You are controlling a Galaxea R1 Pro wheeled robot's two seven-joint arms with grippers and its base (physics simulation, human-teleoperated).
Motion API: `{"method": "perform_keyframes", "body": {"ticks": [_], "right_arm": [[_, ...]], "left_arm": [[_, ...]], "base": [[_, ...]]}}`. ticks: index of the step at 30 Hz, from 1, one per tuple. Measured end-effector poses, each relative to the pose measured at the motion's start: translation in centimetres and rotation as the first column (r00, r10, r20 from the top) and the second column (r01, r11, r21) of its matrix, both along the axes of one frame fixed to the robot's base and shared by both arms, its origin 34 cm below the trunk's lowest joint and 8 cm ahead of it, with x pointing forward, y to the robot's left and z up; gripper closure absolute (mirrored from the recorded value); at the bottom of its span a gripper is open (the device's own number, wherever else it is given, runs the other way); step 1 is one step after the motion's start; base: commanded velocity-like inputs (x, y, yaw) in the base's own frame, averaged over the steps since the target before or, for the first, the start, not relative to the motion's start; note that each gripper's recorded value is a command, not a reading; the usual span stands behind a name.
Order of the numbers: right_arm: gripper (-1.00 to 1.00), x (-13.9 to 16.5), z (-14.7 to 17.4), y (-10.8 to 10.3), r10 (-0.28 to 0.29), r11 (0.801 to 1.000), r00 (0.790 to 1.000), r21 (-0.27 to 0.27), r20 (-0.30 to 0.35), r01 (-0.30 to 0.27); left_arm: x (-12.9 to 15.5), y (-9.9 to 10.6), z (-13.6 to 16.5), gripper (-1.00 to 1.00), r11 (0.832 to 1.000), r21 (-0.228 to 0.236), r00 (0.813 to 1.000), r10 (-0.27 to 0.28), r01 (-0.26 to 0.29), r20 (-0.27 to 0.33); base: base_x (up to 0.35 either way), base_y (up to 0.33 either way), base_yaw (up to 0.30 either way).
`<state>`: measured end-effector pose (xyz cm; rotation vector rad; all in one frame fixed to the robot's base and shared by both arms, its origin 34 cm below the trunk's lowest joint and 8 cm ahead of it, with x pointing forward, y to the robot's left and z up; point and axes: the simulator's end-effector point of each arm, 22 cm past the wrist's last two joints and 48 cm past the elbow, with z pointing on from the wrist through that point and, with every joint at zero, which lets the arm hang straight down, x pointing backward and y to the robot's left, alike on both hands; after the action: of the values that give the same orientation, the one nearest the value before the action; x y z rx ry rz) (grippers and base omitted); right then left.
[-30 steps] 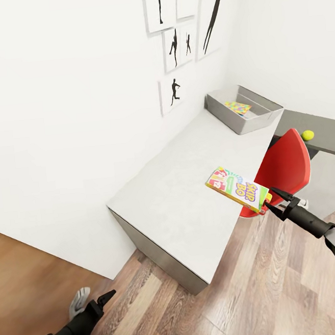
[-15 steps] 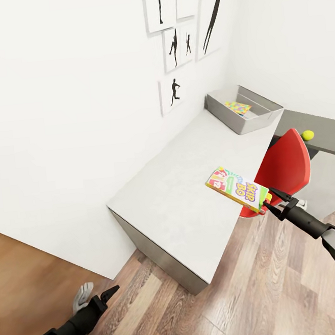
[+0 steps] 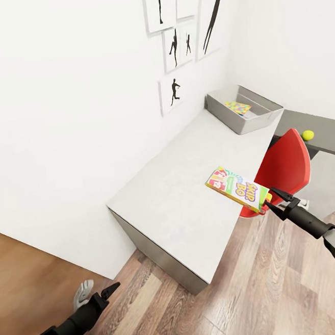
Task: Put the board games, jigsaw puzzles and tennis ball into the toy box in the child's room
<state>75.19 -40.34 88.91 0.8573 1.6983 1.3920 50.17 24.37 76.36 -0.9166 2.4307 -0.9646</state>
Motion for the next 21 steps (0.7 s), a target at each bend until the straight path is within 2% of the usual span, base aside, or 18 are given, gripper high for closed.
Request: {"method": "perform_keyframes", "body": {"ticks": [21], "right_arm": [[-1.00,-0.05,0.07,-0.54,-0.013,1.000,1.000,-0.005,0.003,0.013]], "left_arm": [[0.34,-0.35,0.51,-1.00,1.000,-0.015,1.000,-0.004,0.004,0.019]], "base": [[0.000,0.000,0.000]]}}
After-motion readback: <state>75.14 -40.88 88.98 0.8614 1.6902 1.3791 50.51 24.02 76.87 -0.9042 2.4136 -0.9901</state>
